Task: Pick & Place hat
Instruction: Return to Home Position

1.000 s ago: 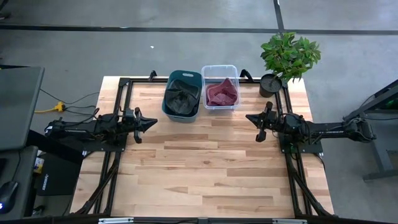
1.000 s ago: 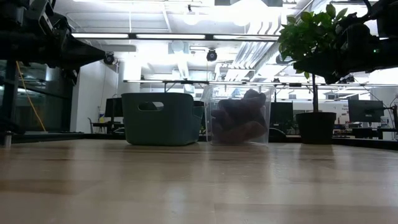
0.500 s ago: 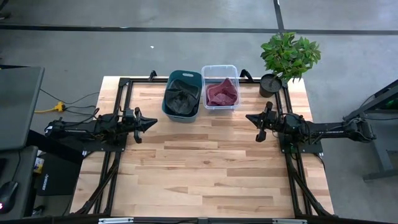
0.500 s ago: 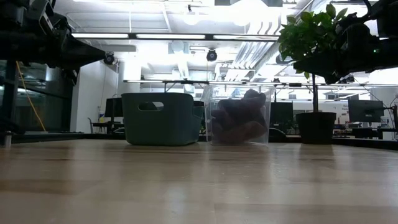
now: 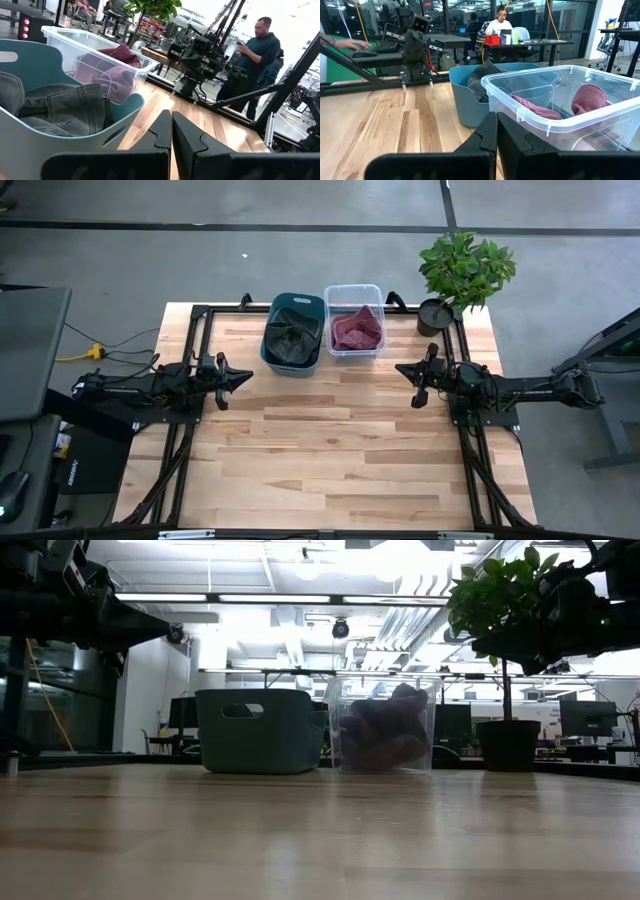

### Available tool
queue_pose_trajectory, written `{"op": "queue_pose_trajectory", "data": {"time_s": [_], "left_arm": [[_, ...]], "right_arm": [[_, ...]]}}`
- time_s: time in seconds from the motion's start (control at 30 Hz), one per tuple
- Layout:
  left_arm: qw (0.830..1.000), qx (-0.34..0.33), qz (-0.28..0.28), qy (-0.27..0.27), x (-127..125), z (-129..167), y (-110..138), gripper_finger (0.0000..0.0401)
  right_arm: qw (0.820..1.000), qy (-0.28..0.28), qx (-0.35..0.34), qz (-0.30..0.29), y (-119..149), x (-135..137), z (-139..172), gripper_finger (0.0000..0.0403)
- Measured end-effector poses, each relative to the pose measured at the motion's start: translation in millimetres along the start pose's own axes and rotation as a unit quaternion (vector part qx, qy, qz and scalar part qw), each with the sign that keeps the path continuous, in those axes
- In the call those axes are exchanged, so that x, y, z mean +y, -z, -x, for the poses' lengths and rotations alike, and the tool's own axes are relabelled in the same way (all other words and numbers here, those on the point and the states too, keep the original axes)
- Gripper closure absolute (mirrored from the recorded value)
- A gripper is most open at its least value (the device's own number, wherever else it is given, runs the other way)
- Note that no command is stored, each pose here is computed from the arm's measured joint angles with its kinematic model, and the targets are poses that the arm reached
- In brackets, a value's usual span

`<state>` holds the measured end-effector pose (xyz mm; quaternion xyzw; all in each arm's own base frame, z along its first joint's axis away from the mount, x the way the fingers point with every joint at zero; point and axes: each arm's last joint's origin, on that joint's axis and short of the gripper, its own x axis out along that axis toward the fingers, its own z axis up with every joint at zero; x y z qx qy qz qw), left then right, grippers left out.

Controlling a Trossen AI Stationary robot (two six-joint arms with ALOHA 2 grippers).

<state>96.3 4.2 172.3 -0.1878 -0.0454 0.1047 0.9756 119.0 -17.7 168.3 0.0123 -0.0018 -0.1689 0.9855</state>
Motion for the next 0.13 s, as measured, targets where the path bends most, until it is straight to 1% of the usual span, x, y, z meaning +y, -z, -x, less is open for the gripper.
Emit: {"op": "queue_pose_trajectory", "data": {"time_s": [0.13], "left_arm": [[1.0, 0.0, 0.0, 0.0, 0.0, 0.0, 0.0, 0.0401]], "right_arm": [[1.0, 0.0, 0.0, 0.0, 0.0, 0.0, 0.0, 0.0402]]}}
